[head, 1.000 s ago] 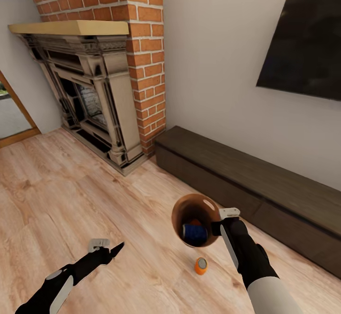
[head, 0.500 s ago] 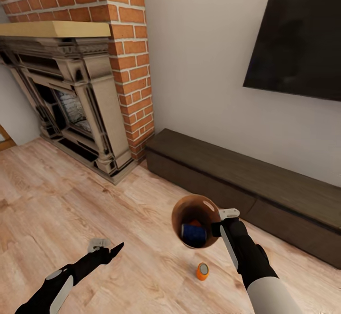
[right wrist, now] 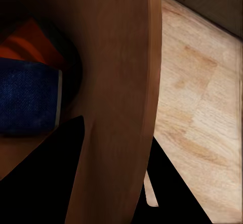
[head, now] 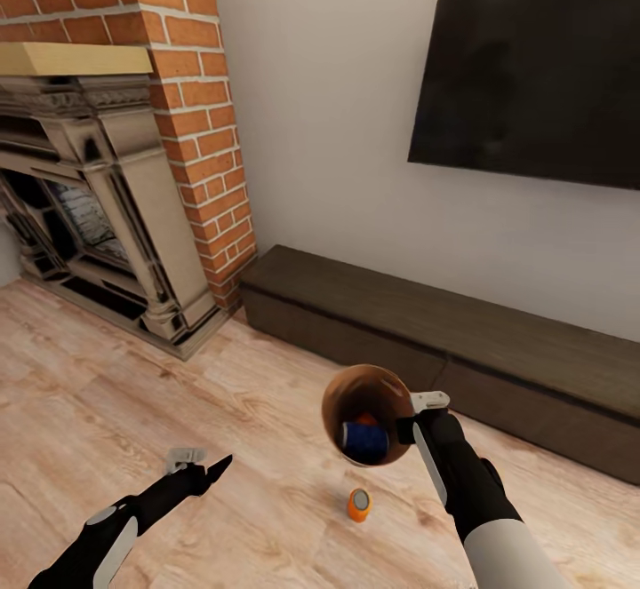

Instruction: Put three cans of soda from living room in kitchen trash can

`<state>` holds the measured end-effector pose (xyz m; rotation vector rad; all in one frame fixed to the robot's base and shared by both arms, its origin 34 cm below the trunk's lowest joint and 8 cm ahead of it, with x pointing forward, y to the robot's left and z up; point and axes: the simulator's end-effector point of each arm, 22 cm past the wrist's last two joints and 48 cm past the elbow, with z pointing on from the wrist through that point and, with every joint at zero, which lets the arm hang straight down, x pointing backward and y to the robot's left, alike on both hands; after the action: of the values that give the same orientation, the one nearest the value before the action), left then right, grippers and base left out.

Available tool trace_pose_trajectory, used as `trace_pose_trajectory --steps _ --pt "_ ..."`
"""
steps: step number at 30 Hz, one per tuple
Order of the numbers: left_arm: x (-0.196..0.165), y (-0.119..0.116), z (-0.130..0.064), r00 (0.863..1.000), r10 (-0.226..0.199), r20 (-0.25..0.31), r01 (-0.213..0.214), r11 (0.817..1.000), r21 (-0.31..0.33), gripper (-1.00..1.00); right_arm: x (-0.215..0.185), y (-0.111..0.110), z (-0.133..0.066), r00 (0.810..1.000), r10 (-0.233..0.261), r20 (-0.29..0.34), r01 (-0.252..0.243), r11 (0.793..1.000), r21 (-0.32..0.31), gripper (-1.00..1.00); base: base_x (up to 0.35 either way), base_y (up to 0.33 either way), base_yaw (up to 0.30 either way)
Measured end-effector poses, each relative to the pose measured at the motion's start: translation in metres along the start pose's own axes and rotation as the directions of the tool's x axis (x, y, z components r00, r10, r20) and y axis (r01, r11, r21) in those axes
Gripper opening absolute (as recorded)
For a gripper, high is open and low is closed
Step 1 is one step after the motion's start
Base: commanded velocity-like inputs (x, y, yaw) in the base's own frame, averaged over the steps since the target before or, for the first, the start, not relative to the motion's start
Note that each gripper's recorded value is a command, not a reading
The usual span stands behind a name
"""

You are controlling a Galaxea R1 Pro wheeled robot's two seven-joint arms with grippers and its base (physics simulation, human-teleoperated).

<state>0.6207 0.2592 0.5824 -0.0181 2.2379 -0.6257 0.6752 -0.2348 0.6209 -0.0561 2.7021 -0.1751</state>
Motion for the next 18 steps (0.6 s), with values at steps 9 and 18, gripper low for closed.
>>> trace_pose_trajectory --steps 9,18 --pt "-0.0025 -0.0009 -0.0006 1.000 0.002 0.005 -0.002 1.000 0.001 1.00 -0.0020 -0.0003 -0.0021 1.000 0.001 0.005 -0.001 1.000 0.000 -1.00 0.000 0.000 -0.257" --pt "-0.0051 -0.0018 -0.0012 1.000 0.005 0.009 -0.005 1.000 0.002 1.00 -0.0014 0.0001 -0.0029 1.000 0.000 0.004 0.000 1.000 -0.001 -1.00 0.000 0.000 -0.257"
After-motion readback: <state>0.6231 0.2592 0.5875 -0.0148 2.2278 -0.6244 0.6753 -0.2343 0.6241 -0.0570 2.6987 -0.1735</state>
